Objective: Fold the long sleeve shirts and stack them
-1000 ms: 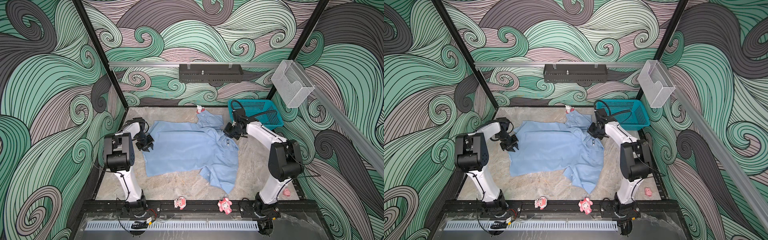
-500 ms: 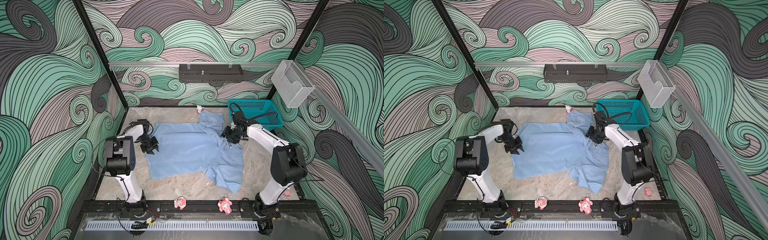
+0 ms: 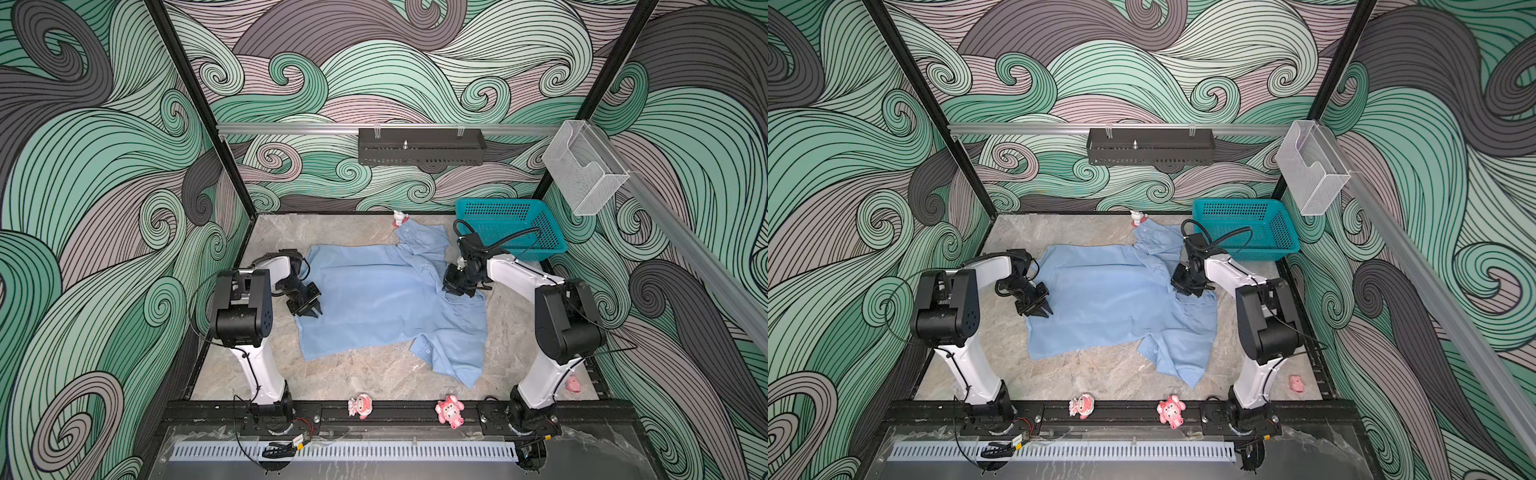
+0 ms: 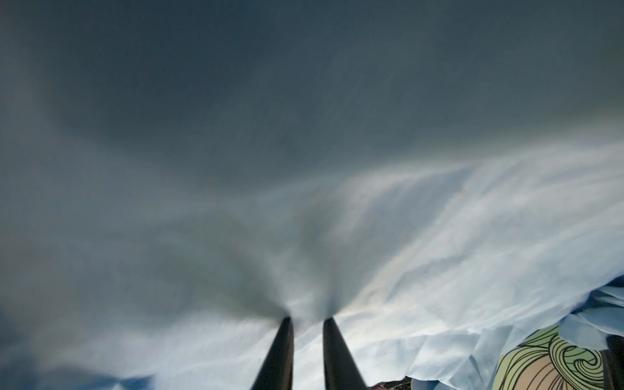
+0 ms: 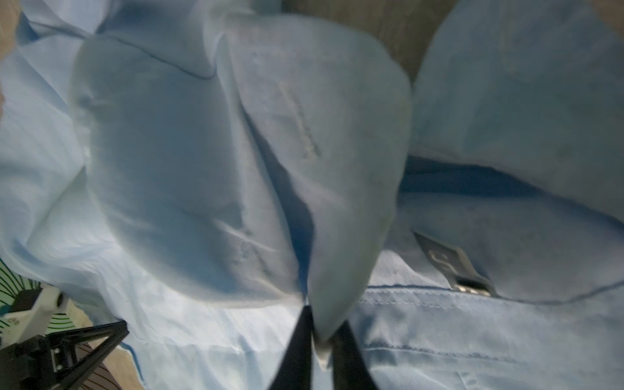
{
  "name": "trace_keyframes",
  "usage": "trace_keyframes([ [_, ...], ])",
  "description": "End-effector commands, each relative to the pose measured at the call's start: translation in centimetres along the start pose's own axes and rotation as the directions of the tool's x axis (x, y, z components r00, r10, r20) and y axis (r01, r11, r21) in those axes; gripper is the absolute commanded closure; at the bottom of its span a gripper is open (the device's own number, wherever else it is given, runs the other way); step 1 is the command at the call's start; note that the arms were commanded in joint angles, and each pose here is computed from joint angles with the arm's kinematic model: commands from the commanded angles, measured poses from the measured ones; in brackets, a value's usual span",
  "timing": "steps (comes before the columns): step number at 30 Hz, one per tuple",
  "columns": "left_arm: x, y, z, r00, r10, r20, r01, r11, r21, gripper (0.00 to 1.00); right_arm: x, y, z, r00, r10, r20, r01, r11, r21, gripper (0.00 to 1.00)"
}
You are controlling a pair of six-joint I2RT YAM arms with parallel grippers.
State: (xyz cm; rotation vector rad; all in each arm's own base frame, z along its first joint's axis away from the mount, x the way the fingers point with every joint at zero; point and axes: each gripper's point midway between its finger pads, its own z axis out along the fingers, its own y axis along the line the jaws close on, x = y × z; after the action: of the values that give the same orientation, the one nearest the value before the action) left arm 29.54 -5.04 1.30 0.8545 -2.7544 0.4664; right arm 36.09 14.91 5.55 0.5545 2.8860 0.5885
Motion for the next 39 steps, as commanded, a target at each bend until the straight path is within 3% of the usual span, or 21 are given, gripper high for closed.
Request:
trace_keyframes([
  [1, -0.6, 1.7, 1.1, 1.0, -0.005, -0.014, 0.003, 0.994, -0.108, 0.83, -0.7, 1.0, -0.7, 0.999, -0.018, 0.028, 0.019, 0.999, -0.03, 1.0],
  [8, -2.0, 4.7, 0.8, 0.997, 0.034, -0.063, -0.053, 0.94, -0.336, 0.88, -2.5, 1.9, -6.8, 0.99, -0.023, 0.137, 0.032, 0.997, -0.069, 1.0],
  [13, -3.3, 6.7, -0.5, 0.991, 0.078, -0.107, -0.121, 0.861, -0.495, 0.9, -4.4, 1.7, -11.6, 0.976, 0.006, 0.22, 0.012, 0.997, -0.082, 1.0],
  [18, -4.7, 8.7, -1.9, 0.985, 0.095, -0.146, -0.166, 0.769, -0.617, 0.91, -7.2, 0.3, -13.0, 0.964, 0.075, 0.255, -0.056, 0.995, -0.079, 1.0],
  [21, -5.4, 9.6, -2.6, 0.984, 0.09, -0.153, -0.169, 0.742, -0.649, 0.91, -9.0, -1.0, -12.4, 0.959, 0.108, 0.262, -0.103, 0.994, -0.034, 1.0],
  [26, -5.5, 8.2, -2.7, 0.984, 0.112, -0.136, -0.171, 0.792, -0.586, 0.87, -8.4, -1.0, -9.9, 0.982, 0.109, 0.152, -0.109, 0.994, -0.012, 1.0],
  [29, -5.2, 5.6, -3.4, 0.985, 0.154, -0.083, -0.175, 0.854, -0.489, 0.7, -7.2, 0.5, -11.5, 0.98, 0.021, 0.196, -0.021, 1.0, -0.004, 0.62],
  [31, -4.7, 3.2, -4.6, 0.979, 0.2, -0.026, -0.192, 0.885, -0.424, 0.6, -5.8, 1.3, -13.3, 0.972, -0.043, 0.231, 0.041, 0.999, 0.015, 0.52],
  [35, -3.1, -1.9, -7.7, 0.958, 0.27, 0.094, -0.236, 0.934, -0.269, 0.53, -1.8, 1.5, -14.0, 0.965, -0.128, 0.227, 0.117, 0.991, 0.063, 0.46],
  [39, -2.2, -9.2, -10.2, 0.918, 0.348, 0.188, -0.34, 0.938, -0.075, 0.54, 2.9, 0.7, -10.2, 0.982, -0.151, 0.114, 0.142, 0.986, 0.084, 0.49],
])
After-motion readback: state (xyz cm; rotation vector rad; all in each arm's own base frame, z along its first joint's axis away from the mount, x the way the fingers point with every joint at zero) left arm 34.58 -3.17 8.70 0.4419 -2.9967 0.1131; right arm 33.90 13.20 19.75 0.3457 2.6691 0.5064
